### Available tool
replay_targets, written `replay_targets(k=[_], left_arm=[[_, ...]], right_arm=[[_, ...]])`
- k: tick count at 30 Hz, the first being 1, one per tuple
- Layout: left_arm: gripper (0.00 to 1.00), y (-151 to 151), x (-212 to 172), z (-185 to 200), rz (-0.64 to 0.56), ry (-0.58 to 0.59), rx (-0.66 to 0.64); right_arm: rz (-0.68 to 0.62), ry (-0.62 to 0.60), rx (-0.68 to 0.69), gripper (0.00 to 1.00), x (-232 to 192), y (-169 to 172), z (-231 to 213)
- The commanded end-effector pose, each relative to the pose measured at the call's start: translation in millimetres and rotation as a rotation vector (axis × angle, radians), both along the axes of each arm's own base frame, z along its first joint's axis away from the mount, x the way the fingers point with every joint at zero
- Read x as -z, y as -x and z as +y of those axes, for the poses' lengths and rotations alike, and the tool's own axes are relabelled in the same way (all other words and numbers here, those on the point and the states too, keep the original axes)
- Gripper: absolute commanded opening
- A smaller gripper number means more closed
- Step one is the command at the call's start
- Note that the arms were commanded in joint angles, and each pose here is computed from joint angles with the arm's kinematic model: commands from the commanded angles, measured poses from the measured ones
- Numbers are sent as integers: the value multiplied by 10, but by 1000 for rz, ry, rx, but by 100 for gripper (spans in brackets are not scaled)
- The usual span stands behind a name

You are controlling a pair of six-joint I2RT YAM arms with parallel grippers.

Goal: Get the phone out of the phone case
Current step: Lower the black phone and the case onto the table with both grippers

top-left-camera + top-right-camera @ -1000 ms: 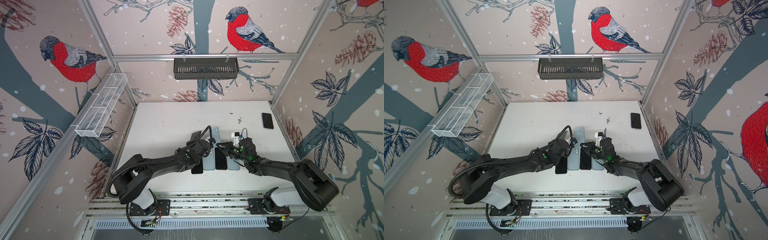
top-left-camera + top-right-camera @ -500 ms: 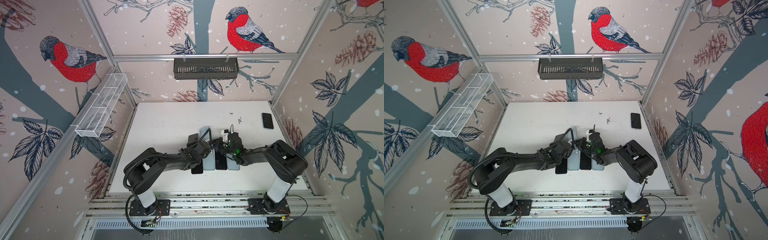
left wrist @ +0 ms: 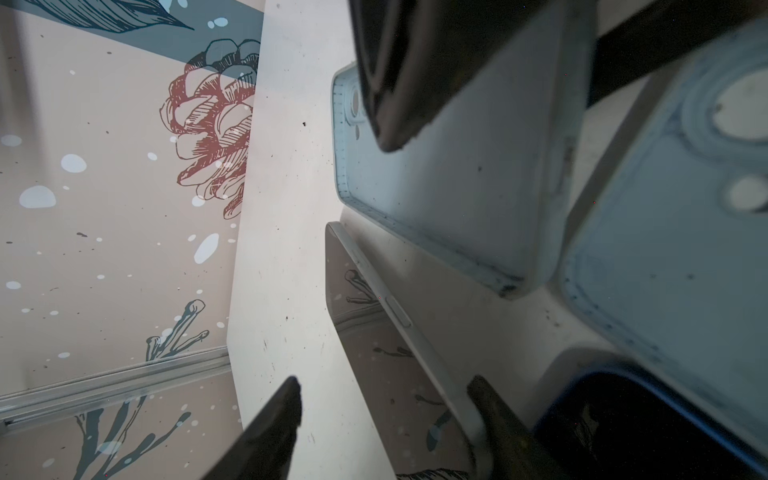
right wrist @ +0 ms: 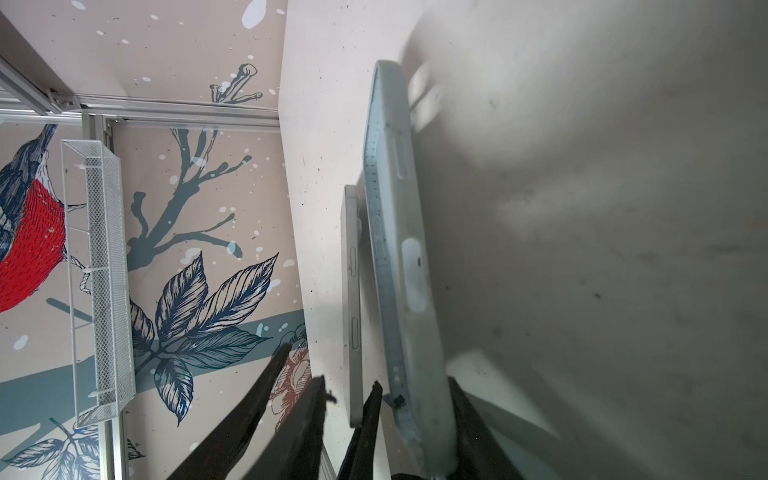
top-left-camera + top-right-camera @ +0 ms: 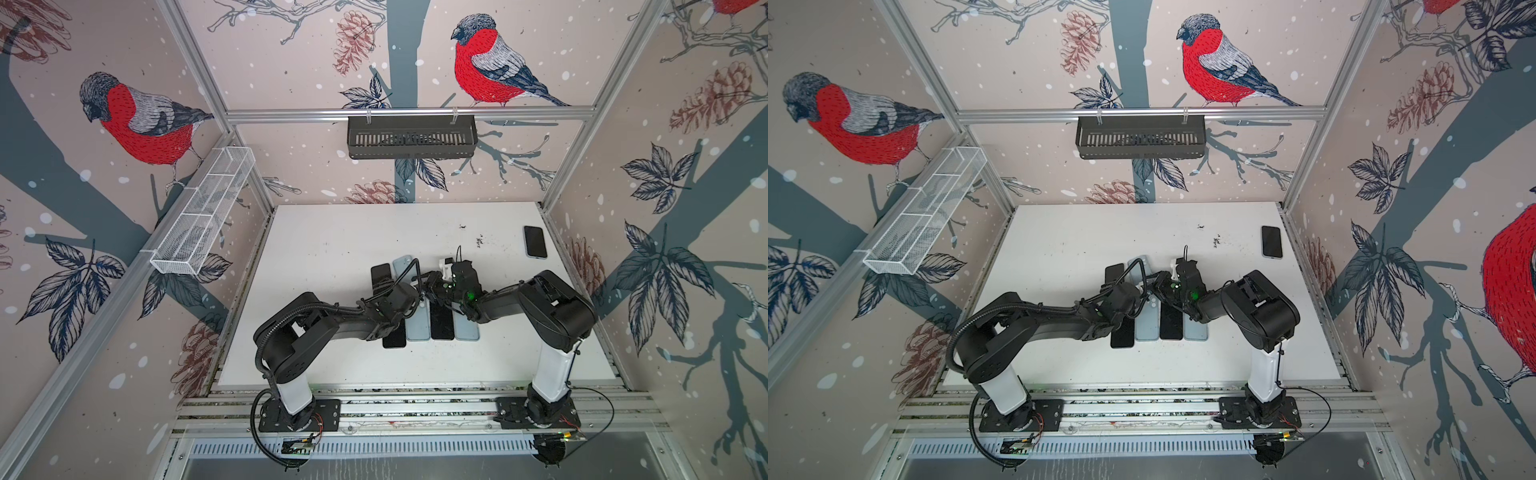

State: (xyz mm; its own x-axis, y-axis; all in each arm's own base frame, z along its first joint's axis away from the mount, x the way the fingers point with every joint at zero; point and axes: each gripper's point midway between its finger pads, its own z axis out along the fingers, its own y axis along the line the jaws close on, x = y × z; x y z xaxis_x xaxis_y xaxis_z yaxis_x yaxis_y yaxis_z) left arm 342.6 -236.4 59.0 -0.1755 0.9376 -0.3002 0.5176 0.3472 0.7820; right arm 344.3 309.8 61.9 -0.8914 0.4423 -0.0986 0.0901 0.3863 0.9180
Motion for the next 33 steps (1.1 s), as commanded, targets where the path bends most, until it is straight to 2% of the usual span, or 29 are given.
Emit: replay_targets(k=[1, 2, 3, 4, 10, 21, 23, 24, 26, 31, 33], left_arm=[[69, -138, -164, -92, -49, 104, -13], [70, -150, -158, -77, -43, 110, -16], [85, -157, -153, -53, -43, 109, -20], [87, -184, -166, -25, -49, 112, -31], [90, -245, -94, 38, -7, 138, -52], [91, -379, -190, 28, -33, 159, -79], [91, -397, -350, 21, -59, 210, -93], [96, -413, -458, 22, -76, 249, -107], [97, -437, -633, 43, -84, 335, -153], [97, -450, -879, 147, 48, 646, -332], [97, -455, -872, 266, 78, 709, -445]], right_arm=[[4, -25, -25, 52, -31, 18, 10], [8, -24, -30, 55, -25, 23, 9], [9, -27, -29, 59, -29, 18, 1], [10, -30, -31, 63, -29, 18, -11], [9, -33, -61, 75, -65, 1, -21], [14, -42, -90, 90, -107, -151, -16], [12, -44, -90, 95, -111, -208, -10], [18, -44, -92, 97, -100, -232, -6], [14, -55, -106, 99, -122, -266, 19], [-4, -32, -124, 100, -167, -261, 0], [-4, 15, -133, 100, -122, -250, -20]])
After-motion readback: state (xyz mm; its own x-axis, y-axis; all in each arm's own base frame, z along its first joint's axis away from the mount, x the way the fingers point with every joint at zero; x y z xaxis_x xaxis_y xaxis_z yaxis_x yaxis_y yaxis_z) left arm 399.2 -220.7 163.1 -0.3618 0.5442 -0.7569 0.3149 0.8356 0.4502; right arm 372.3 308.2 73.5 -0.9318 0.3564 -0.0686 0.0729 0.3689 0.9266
